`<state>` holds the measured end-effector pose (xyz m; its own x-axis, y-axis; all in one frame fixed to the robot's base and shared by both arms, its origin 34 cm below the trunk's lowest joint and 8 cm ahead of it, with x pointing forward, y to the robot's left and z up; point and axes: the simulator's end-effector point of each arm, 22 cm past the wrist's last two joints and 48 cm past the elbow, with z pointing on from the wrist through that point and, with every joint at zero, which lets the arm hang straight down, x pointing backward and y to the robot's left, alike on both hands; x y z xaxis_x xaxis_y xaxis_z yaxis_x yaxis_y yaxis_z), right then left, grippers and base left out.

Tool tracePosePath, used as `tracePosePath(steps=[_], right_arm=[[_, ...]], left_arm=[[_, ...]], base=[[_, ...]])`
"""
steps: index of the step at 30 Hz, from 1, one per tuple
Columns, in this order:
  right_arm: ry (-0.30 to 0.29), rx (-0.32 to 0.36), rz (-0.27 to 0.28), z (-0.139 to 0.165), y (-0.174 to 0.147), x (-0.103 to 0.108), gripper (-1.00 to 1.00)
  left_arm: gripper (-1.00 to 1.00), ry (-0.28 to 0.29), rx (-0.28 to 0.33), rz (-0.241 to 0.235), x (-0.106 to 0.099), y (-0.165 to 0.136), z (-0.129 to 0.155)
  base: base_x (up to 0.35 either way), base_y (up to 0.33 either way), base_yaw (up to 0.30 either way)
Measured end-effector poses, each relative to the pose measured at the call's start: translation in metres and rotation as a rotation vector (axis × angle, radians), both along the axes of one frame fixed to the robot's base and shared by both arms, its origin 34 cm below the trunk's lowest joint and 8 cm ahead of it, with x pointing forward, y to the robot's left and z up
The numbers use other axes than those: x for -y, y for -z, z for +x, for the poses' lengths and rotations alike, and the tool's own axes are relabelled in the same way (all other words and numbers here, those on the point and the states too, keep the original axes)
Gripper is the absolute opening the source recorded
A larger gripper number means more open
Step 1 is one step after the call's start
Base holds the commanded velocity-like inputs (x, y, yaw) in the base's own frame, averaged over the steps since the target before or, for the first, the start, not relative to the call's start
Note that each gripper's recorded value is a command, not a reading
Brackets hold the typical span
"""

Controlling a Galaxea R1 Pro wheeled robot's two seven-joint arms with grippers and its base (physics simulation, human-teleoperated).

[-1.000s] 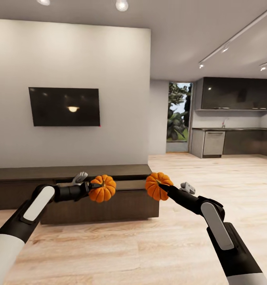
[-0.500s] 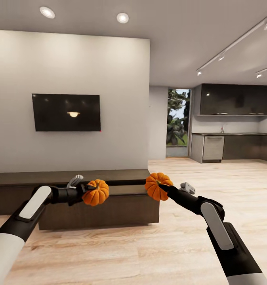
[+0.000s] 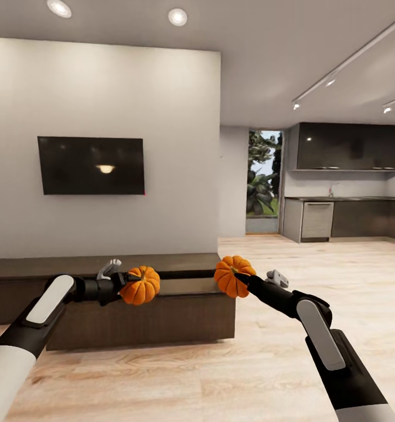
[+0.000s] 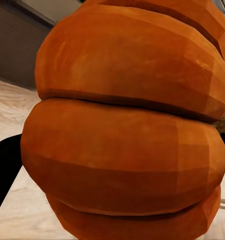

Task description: Place each of the two pumpkins and all three candles from the living room inside a cabinet in the living room (use any cabinet), then make sure every cabinet is closed, and position the cauldron so it is next to a table in the living room.

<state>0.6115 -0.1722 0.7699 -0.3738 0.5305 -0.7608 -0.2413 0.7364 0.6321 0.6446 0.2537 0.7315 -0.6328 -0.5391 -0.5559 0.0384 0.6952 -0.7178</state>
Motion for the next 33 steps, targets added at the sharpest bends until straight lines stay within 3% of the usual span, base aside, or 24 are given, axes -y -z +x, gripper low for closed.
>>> tracePosePath(steps=[12, 20, 33], right_arm=[[0.003, -0.033, -0.007, 0.003, 0.013, 0.000, -1.00], [-0.046, -0.094, -0.038, 0.015, 0.025, -0.032, -1.00], [-0.095, -0.106, -0.056, 0.013, 0.029, -0.060, -1.00]], left_arm=[[-1.00, 0.002, -0.001, -0.001, 0.002, 0.001, 0.000], [-1.00, 0.007, -0.004, -0.002, 0.008, 0.002, 0.000], [-1.00, 0.008, -0.004, -0.007, 0.009, 0.001, 0.000]], base=[[0.274, -0.197, 0.000], [0.269, -0.197, 0.000], [0.195, -0.055, 0.000]])
